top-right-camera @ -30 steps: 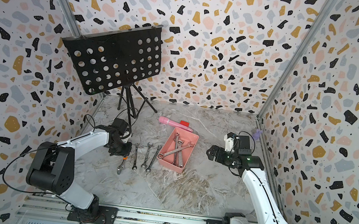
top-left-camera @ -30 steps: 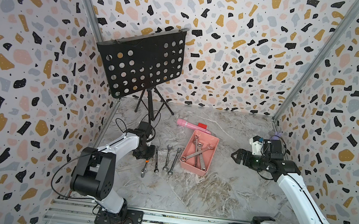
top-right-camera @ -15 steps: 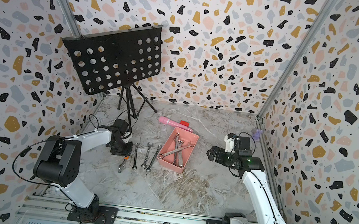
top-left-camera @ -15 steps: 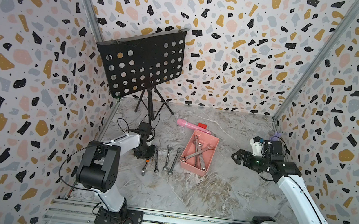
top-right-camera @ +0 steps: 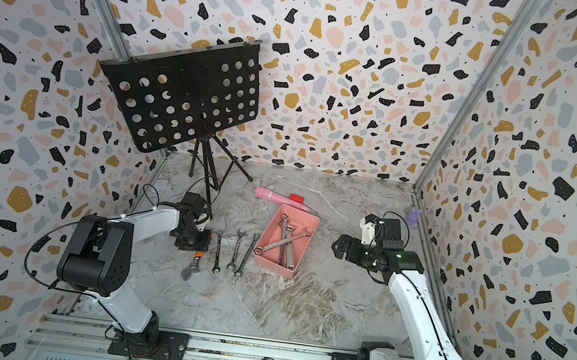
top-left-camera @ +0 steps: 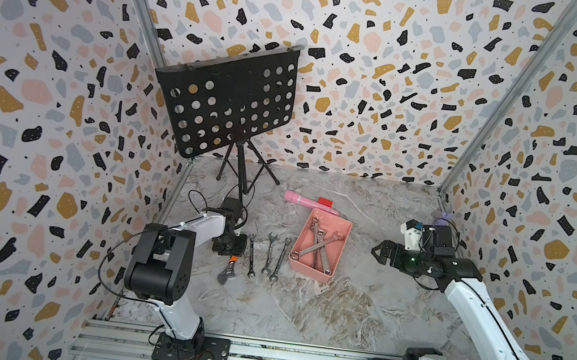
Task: Take out the wrench from the storage box
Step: Place the wrench at the center of the board, then pick up the wrench from the storage box.
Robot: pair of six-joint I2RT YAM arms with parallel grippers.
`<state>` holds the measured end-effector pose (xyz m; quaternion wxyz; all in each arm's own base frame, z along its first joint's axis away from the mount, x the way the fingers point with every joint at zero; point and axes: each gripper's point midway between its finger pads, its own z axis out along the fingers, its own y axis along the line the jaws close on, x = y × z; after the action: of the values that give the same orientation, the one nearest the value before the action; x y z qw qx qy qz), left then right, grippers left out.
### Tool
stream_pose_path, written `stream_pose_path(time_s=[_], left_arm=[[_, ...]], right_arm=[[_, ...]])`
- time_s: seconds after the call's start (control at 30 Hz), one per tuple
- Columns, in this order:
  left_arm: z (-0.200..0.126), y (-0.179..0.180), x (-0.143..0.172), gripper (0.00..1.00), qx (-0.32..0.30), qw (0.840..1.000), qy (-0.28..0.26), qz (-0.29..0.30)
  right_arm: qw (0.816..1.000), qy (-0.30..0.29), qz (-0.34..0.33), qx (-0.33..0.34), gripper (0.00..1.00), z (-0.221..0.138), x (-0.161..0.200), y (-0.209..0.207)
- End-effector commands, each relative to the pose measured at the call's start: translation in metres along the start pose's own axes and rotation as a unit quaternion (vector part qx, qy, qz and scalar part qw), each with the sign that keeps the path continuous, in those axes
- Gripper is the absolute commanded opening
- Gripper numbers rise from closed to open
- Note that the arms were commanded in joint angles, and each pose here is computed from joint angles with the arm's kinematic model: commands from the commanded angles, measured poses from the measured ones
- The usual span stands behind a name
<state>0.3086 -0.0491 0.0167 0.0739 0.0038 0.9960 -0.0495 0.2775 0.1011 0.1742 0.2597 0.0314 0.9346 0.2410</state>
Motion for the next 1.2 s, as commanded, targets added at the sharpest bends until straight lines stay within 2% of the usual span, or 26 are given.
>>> stream_pose_path(time_s=[0.0, 0.2, 0.43, 0.53, 0.87, 1.0, 1.17], left_arm=[[-0.002, 0.005, -0.003, 0.37, -0.013, 1.0, 0.005, 0.003], [-0.021, 0.0, -0.011, 0.45, -0.001, 1.0, -0.015, -0.001], [-0.094, -0.026, -0.037, 0.57, 0.048, 0.993, -0.11, 0.007], [-0.117, -0.046, -0.043, 0.59, 0.084, 0.987, -0.138, 0.013], [-0.14, -0.114, -0.038, 0.67, 0.192, 0.969, -0.153, 0.034], [-0.142, -0.126, -0.038, 0.78, 0.22, 0.962, -0.155, 0.036], [-0.144, -0.126, -0.038, 0.89, 0.224, 0.96, -0.164, 0.038]], right_arm=[[1.0, -0.004, 0.002, 0.001, 1.0, -0.003, -0.003, 0.002], [1.0, -0.006, -0.001, 0.0, 1.0, -0.006, -0.007, 0.004], [1.0, -0.007, 0.015, -0.011, 1.0, -0.008, -0.011, 0.012], [1.0, -0.001, 0.026, -0.01, 1.0, -0.007, -0.011, 0.017], [0.999, 0.013, 0.042, 0.031, 0.95, 0.003, -0.011, 0.056], [0.997, 0.01, 0.067, 0.046, 0.91, 0.014, -0.017, 0.079], [0.993, 0.032, 0.09, 0.063, 0.88, 0.039, -0.015, 0.113]])
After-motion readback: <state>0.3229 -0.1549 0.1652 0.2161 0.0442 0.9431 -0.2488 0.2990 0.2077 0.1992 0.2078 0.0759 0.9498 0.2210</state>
